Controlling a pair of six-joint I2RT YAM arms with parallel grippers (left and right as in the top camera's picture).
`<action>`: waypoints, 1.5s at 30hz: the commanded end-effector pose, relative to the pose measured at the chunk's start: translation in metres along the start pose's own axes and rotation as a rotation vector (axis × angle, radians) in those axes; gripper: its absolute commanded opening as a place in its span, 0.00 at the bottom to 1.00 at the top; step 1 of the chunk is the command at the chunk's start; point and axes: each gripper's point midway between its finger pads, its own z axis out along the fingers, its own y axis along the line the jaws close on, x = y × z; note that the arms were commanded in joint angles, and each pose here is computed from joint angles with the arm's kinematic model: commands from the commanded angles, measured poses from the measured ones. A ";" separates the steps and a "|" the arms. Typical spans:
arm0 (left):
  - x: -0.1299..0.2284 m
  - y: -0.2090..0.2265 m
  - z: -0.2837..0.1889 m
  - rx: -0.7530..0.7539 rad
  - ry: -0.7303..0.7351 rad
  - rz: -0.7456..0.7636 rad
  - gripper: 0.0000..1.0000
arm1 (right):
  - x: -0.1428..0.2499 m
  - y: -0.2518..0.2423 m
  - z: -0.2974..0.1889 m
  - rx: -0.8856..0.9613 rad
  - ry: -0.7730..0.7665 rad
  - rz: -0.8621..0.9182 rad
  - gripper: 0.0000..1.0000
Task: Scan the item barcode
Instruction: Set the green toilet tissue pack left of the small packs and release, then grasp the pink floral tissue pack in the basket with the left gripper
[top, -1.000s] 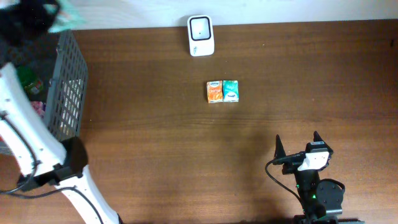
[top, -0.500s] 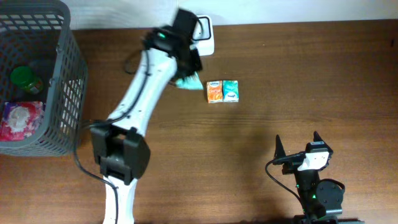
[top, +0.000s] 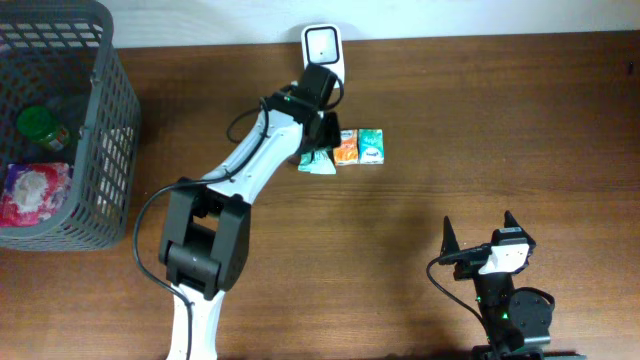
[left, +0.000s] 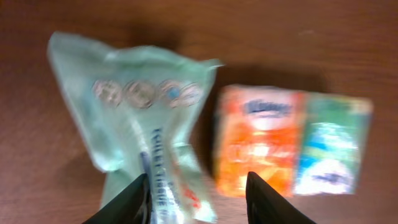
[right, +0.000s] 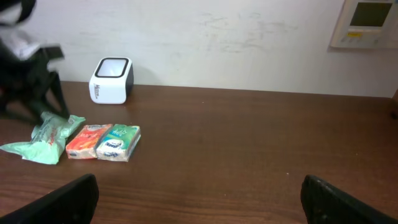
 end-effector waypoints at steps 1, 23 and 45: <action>-0.065 -0.032 -0.089 0.178 -0.128 0.055 0.42 | 0.003 -0.002 0.000 0.009 0.004 0.011 0.99; -0.027 0.467 -0.311 -0.848 -0.150 -0.601 0.85 | 0.003 -0.002 0.000 0.009 0.004 0.011 0.99; 0.032 0.509 -0.137 -0.627 0.272 -0.413 0.69 | 0.003 -0.002 0.000 0.009 0.004 0.011 0.99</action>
